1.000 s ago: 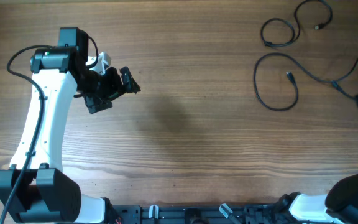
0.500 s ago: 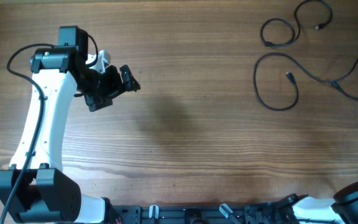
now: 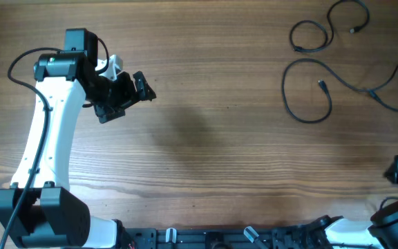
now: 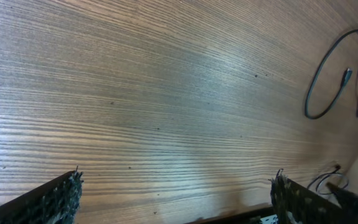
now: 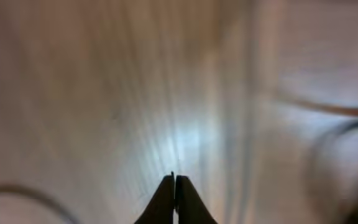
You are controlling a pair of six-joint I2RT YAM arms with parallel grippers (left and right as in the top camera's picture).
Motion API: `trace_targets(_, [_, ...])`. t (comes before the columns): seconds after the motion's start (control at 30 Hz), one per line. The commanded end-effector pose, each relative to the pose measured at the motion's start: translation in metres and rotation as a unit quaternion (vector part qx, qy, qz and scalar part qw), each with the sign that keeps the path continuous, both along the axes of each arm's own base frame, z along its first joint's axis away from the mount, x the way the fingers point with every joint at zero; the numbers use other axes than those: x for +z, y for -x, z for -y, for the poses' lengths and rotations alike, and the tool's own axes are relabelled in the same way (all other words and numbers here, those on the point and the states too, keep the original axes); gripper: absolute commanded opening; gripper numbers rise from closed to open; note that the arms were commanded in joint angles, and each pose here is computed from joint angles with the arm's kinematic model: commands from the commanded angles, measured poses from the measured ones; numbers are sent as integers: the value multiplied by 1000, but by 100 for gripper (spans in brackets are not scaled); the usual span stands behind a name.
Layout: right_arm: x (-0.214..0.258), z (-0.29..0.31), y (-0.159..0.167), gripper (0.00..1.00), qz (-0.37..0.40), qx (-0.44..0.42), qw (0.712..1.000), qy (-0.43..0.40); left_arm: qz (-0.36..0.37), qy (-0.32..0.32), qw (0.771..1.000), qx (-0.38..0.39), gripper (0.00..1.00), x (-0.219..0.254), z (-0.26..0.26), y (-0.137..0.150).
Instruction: Untangle cables
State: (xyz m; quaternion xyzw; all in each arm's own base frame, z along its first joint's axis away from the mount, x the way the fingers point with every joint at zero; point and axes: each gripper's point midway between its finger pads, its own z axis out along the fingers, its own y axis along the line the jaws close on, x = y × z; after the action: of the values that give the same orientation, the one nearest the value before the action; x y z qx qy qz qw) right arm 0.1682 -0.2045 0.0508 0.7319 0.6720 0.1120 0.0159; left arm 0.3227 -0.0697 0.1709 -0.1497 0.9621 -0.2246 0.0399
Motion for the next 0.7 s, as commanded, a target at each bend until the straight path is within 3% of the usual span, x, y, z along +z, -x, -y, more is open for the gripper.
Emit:
trace_targets(0.0, [8,-31,-39,4,69,85,993,-30,21,-5,1000,-6,100,9,-3,-2])
trace_targets(0.1, [12,-62,-72,4,100,166,981,-35,21,-5,1000,-6,100,9,-3,-2])
trace_targets(0.17, [10,-71,-79,6,76,179,981,-22,21,-5,1000,-6,100,9,-3,-2])
trace_targets(0.2, [10,-67,-78,18,60,184,981,-5,21,-5,1000,-6,100,9,-3,-2])
trace_targets(0.27, [29,-37,-67,59,-4,185,980,66,21,-5,1000,-6,100,9,-3,-2])
trace_targets(0.33, [68,-10,-54,70,-57,177,973,134,23,-5,1000,-5,100,9,-3,-3])
trace_targets(0.37, [86,1,-46,100,-79,169,968,166,27,-5,1000,-5,100,10,-3,-5])
trace_targets(0.47, [132,29,5,100,-190,69,942,269,27,-5,1000,-6,100,10,-3,-5])
trace_targets(0.57, [135,21,44,100,-244,-44,935,253,27,-5,1000,-6,100,10,-3,-5])
trace_targets(0.67, [97,20,66,100,-271,-72,932,228,27,-5,1000,-6,100,10,-3,-5])
